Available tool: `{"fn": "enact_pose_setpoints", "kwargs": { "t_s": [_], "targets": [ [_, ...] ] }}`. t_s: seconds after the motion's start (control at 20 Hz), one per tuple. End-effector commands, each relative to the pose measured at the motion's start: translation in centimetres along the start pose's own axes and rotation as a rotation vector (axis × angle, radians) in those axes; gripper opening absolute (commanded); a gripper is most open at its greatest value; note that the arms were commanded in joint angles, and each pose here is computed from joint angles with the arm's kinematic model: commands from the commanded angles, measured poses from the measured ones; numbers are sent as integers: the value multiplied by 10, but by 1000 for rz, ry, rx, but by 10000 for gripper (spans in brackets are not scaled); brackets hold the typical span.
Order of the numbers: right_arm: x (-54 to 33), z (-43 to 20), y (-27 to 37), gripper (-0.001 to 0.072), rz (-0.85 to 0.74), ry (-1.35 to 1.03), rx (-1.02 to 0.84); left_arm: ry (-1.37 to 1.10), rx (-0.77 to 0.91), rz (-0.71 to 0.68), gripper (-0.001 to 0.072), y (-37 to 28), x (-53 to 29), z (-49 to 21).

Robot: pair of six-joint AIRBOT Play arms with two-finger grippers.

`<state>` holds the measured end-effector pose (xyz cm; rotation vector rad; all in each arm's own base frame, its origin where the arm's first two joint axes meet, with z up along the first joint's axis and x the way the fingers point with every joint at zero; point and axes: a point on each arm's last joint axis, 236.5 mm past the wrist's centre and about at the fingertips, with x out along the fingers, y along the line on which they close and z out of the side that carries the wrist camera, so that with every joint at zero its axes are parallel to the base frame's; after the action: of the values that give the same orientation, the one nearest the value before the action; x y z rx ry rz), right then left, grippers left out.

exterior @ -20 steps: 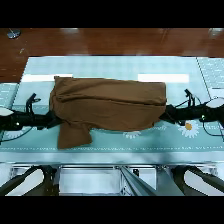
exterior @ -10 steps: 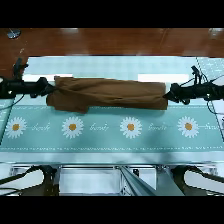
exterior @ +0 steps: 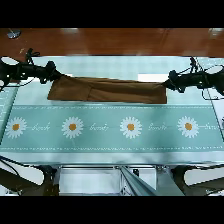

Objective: Fold the shirts.

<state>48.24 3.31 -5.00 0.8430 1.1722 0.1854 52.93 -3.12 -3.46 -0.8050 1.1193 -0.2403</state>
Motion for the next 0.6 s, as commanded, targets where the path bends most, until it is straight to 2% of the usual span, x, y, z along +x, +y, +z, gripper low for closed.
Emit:
{"fn": "enact_pose_setpoints", "kwargs": {
  "t_s": [0.0,0.05,0.1,0.15,0.25,0.35,0.45,0.55],
  "targets": [
    [18,17,6,44,58,-19,46,21,-12,-2,24,3,19,4],
    [24,16,8,275,66,-16,52,31,-12,-2,42,4,21,2],
    [26,15,10,578,74,-12,54,40,-11,-4,257,3,21,0],
    [25,14,13,625,82,-6,42,60,-12,-9,715,3,18,-4],
    [9,14,11,625,96,26,28,127,17,9,705,12,-8,-6],
    [-14,9,-5,625,84,65,26,226,-17,152,704,55,-50,-17],
    [-25,-11,-40,625,-10,160,44,274,-88,309,705,107,-94,-30],
    [-21,-29,-69,625,-128,213,73,239,-102,311,705,119,-115,-36]
  ]
}}
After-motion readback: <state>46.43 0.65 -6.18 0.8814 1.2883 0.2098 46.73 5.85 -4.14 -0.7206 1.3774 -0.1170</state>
